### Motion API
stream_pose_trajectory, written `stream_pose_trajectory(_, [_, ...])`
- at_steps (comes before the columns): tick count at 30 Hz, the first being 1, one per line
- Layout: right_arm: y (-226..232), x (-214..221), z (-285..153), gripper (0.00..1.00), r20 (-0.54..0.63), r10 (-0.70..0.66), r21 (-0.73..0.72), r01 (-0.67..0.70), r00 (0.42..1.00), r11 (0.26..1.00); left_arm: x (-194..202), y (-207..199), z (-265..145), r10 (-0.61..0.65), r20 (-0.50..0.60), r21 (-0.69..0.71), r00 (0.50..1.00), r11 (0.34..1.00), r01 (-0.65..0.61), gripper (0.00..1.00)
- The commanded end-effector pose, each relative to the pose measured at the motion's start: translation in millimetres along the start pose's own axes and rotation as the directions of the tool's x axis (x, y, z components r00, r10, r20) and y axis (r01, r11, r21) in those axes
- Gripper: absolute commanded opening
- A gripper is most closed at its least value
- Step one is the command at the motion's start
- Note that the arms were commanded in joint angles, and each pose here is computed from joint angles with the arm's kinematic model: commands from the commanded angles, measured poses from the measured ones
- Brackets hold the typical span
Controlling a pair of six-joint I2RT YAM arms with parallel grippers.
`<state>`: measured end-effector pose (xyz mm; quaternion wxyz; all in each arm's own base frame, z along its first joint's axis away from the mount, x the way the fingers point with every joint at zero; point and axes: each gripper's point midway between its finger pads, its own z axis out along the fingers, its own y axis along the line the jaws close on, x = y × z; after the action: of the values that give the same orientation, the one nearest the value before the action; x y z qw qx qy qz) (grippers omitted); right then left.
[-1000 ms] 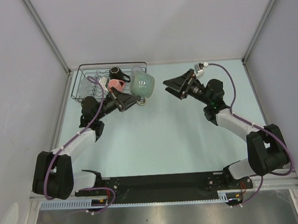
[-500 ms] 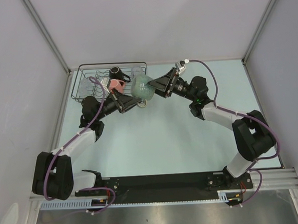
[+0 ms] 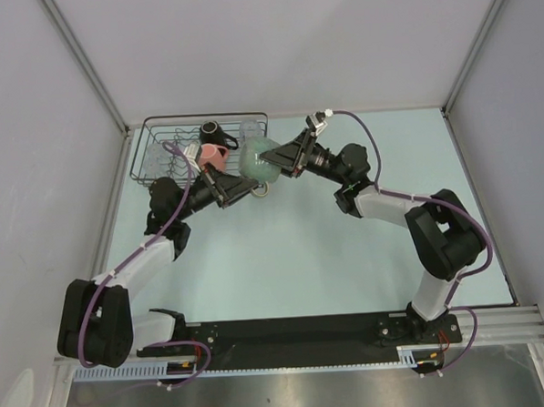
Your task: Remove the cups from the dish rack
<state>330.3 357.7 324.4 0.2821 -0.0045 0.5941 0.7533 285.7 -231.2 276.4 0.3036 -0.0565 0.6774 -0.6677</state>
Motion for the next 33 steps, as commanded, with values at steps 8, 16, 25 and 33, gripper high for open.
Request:
stream_pose_trajectory(8, [42, 6, 18, 0.00, -0.049, -0.004, -0.228, -0.007, 0.999, 0.974, 11, -40, 0, 0.170, -0.004, 0.153, 0.986, 0.974, -0.167, 0.00])
stream_pose_trajectory(16, [38, 12, 12, 0.00, -0.072, -0.015, -0.194, 0.001, 0.997, 0.981, 11, -33, 5, 0.166, -0.027, 0.127, 0.986, 0.979, -0.161, 0.01])
stream_pose_trajectory(25, [43, -4, -10, 0.00, -0.030, -0.073, -0.121, 0.069, 0.997, 0.990, 8, -27, 10, 0.166, -0.048, 0.105, 0.985, 0.981, -0.161, 0.69])
stream_pose_trajectory(33, [47, -20, -32, 0.00, 0.002, -0.134, -0.019, 0.134, 0.991, 0.991, 1, -18, 16, 0.168, -0.053, 0.047, 0.984, 0.985, -0.166, 1.00])
